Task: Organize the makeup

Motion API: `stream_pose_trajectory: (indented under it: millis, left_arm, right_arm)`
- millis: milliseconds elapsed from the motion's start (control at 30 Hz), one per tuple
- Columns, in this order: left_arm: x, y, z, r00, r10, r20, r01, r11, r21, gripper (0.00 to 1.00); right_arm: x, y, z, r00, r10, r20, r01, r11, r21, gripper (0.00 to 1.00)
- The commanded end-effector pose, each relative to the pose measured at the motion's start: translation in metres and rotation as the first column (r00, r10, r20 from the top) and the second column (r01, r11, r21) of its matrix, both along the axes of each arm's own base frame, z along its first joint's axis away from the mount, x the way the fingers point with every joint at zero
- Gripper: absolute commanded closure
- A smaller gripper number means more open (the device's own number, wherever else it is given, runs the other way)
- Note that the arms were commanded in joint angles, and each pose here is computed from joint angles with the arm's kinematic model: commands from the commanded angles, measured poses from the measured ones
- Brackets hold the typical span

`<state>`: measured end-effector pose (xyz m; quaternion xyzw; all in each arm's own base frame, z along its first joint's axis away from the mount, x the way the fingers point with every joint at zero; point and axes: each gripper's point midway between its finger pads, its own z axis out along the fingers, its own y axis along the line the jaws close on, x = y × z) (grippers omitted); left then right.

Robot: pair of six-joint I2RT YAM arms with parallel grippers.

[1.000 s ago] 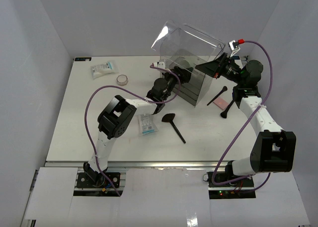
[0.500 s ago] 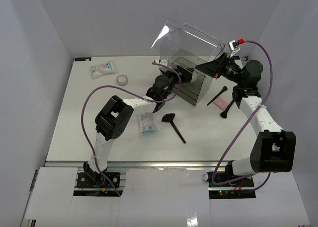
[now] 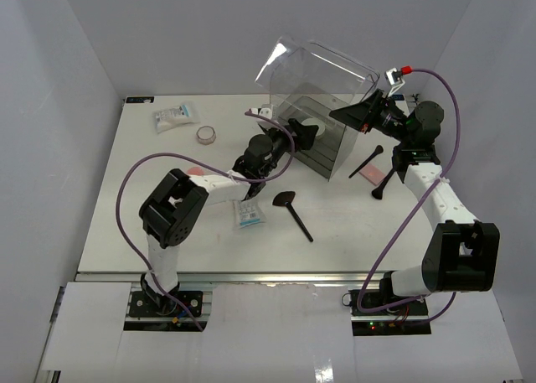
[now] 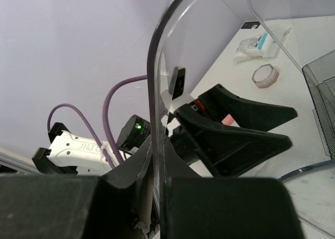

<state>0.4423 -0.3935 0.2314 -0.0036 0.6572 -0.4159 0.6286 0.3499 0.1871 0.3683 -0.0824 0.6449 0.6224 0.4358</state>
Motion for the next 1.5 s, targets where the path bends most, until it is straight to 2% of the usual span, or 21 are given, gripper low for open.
stream_pose_trajectory:
  millis: [0, 200, 333, 367, 400, 467, 533, 600, 767, 833, 967, 1033, 1233, 1467]
  left_arm:
    - [-0.029, 0.019, 0.05, 0.997, -0.016, 0.073, 0.02, 0.998, -0.06, 0.02]
    - [-0.06, 0.053, 0.048, 1.0, 0.0, 0.01, 0.0, 1.0, -0.021, 0.03]
    - [-0.076, 0.089, 0.016, 0.985, 0.071, -0.157, -0.062, 0.996, 0.065, 0.03]
    - [-0.081, 0.107, 0.0, 0.963, 0.111, -0.248, -0.092, 0.992, 0.085, 0.03]
    - [-0.088, 0.127, -0.017, 0.929, 0.155, -0.335, -0.126, 0.986, 0.106, 0.03]
    - [-0.107, 0.162, -0.026, 0.886, 0.202, -0.417, -0.171, 0.979, 0.109, 0.04]
    - [-0.124, 0.198, -0.044, 0.819, 0.258, -0.513, -0.218, 0.966, 0.138, 0.04]
    - [-0.139, 0.249, -0.071, 0.687, 0.378, -0.621, -0.323, 0.924, 0.205, 0.04]
    - [-0.165, 0.345, -0.086, 0.429, 0.642, -0.636, -0.529, 0.749, 0.399, 0.02]
    - [-0.166, 0.356, -0.097, 0.357, 0.658, -0.663, -0.53, 0.727, 0.436, 0.02]
    - [-0.171, 0.369, -0.142, 0.129, 0.635, -0.762, -0.508, 0.702, 0.499, 0.02]
    - [-0.168, 0.37, -0.157, 0.08, 0.598, -0.797, -0.517, 0.709, 0.48, 0.02]
    - [-0.155, 0.371, -0.162, 0.048, 0.534, -0.844, -0.575, 0.706, 0.414, 0.02]
    - [-0.152, 0.372, -0.183, -0.051, 0.497, -0.866, -0.547, 0.711, 0.441, 0.02]
  right_arm:
    - [-0.026, 0.002, 0.037, 0.98, 0.044, 0.192, -0.041, 0.999, -0.024, 0.92]
    - [-0.027, 0.002, 0.031, 0.98, 0.041, 0.194, -0.034, 0.999, -0.04, 0.92]
    - [-0.026, 0.001, 0.024, 0.983, 0.036, 0.182, -0.027, 0.998, -0.053, 0.92]
    - [-0.026, 0.001, 0.021, 0.983, 0.032, 0.181, -0.022, 0.998, -0.057, 0.92]
    - [-0.025, 0.0, 0.019, 0.983, 0.028, 0.179, -0.017, 0.998, -0.062, 0.92]
    - [-0.025, 0.001, 0.015, 0.984, 0.026, 0.179, -0.014, 0.998, -0.069, 0.92]
    - [-0.025, 0.0, 0.011, 0.984, 0.024, 0.177, -0.011, 0.997, -0.073, 0.92]
    - [-0.025, 0.0, 0.007, 0.985, 0.023, 0.174, -0.01, 0.997, -0.075, 0.92]
    - [-0.025, 0.0, 0.0, 0.986, 0.023, 0.163, -0.011, 0.997, -0.07, 0.92]
    - [-0.025, 0.0, 0.0, 0.986, 0.022, 0.166, -0.01, 0.998, -0.069, 0.92]
    - [-0.028, 0.0, 0.0, 0.986, 0.025, 0.165, -0.014, 0.998, -0.067, 0.92]
    - [-0.029, 0.001, -0.001, 0.986, 0.029, 0.167, -0.018, 0.997, -0.069, 0.92]
    - [-0.031, 0.001, -0.004, 0.986, 0.041, 0.162, -0.029, 0.997, -0.074, 0.92]
    - [-0.027, 0.001, -0.011, 0.988, 0.044, 0.148, -0.033, 0.996, -0.077, 0.92]
